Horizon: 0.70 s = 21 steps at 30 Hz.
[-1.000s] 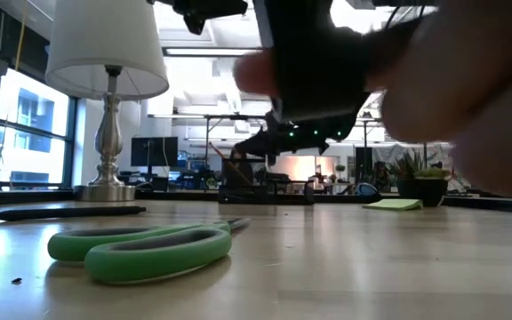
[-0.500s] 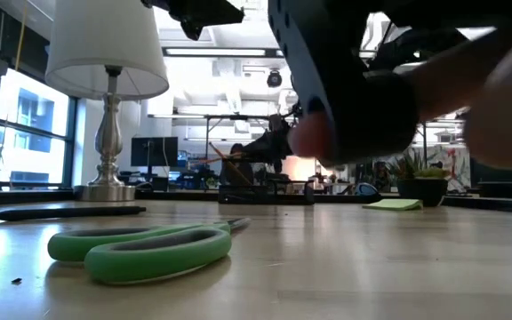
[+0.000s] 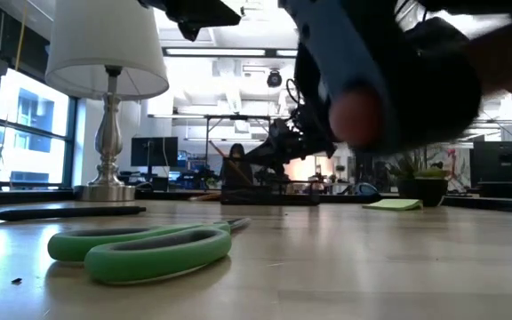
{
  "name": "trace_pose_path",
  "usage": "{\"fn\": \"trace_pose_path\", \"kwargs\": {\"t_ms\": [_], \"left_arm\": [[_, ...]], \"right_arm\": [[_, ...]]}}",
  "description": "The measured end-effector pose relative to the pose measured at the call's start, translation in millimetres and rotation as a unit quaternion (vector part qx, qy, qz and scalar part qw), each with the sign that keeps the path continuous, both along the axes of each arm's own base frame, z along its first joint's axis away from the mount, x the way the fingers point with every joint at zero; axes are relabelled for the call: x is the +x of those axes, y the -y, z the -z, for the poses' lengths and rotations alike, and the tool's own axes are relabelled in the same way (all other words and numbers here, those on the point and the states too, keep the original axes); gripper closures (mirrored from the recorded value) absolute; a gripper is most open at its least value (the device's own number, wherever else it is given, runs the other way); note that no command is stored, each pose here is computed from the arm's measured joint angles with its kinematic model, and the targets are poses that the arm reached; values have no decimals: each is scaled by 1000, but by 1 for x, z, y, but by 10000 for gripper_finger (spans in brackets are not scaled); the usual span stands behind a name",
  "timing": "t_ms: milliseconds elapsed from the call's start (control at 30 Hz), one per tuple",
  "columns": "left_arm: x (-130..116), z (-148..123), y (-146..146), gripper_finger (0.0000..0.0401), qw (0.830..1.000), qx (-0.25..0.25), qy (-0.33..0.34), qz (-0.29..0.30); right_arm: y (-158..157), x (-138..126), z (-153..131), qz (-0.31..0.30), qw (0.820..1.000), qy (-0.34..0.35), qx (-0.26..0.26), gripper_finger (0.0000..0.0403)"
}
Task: Pick and place office supplies into organizer
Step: Put the orange pencil into the black desk organizer
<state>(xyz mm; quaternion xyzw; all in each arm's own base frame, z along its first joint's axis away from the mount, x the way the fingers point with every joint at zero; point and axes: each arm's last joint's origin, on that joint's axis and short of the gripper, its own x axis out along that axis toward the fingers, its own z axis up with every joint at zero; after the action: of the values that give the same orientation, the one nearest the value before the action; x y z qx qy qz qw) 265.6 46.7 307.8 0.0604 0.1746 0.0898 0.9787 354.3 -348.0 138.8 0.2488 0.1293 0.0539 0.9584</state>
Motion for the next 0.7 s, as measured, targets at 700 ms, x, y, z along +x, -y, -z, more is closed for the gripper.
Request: {"fn": "trace_pose_path", "kwargs": {"t_ms": [700], "left_arm": [[-13,15,-11,400,981,8,-90,-172]], "right_arm": [[-92,-30,-152,54,930,-202,-302,341]]}}
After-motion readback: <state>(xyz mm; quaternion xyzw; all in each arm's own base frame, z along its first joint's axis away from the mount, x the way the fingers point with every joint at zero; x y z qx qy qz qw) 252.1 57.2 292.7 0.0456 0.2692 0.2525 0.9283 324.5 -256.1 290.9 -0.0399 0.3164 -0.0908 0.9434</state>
